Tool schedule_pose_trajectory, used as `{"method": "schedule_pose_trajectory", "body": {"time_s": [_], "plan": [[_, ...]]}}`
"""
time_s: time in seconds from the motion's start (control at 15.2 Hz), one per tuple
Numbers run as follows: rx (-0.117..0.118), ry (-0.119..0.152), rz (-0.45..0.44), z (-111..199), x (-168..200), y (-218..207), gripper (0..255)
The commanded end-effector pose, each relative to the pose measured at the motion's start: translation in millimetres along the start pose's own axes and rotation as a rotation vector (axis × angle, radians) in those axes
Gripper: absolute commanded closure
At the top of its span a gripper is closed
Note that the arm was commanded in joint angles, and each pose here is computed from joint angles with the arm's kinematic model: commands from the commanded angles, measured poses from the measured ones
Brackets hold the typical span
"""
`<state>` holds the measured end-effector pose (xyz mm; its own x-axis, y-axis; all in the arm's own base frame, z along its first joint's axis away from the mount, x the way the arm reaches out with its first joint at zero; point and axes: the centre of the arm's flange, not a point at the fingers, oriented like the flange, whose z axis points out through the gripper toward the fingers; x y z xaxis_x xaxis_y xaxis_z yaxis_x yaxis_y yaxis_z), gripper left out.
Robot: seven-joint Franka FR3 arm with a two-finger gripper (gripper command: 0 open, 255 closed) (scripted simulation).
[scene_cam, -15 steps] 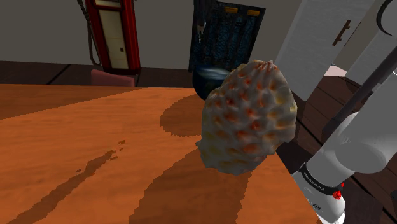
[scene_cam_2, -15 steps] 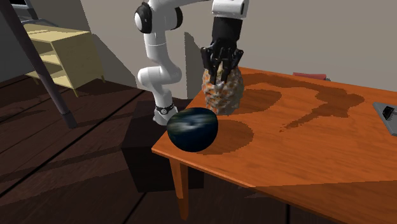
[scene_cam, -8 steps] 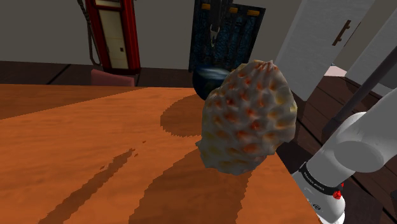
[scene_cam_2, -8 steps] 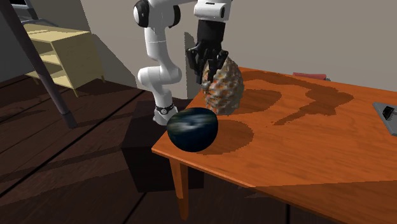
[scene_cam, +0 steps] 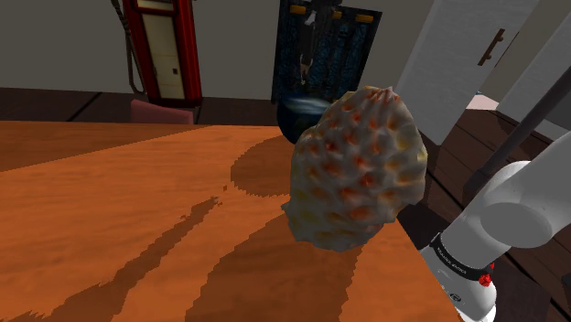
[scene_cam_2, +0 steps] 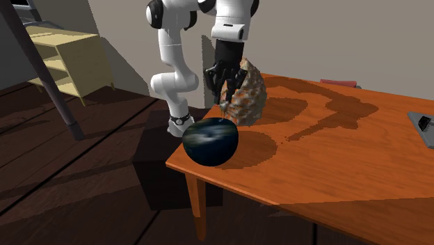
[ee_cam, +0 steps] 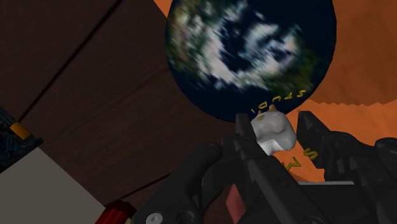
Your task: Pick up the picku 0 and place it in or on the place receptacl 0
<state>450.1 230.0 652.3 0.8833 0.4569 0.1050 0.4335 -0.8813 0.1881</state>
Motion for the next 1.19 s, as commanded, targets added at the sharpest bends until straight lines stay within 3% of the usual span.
{"method": "schedule_pose_trajectory", "body": {"time_s": [0.0,0.26,0.79,0.86,1.12], "plan": [[0.000,0.001,0.000,11,-1,-2,255],[0.000,0.001,0.000,33,-3,-6,255],[0.000,0.000,0.000,32,-3,-6,255],[0.000,0.000,0.000,32,-3,-6,0],[0.000,0.000,0.000,32,-3,-6,0]]}}
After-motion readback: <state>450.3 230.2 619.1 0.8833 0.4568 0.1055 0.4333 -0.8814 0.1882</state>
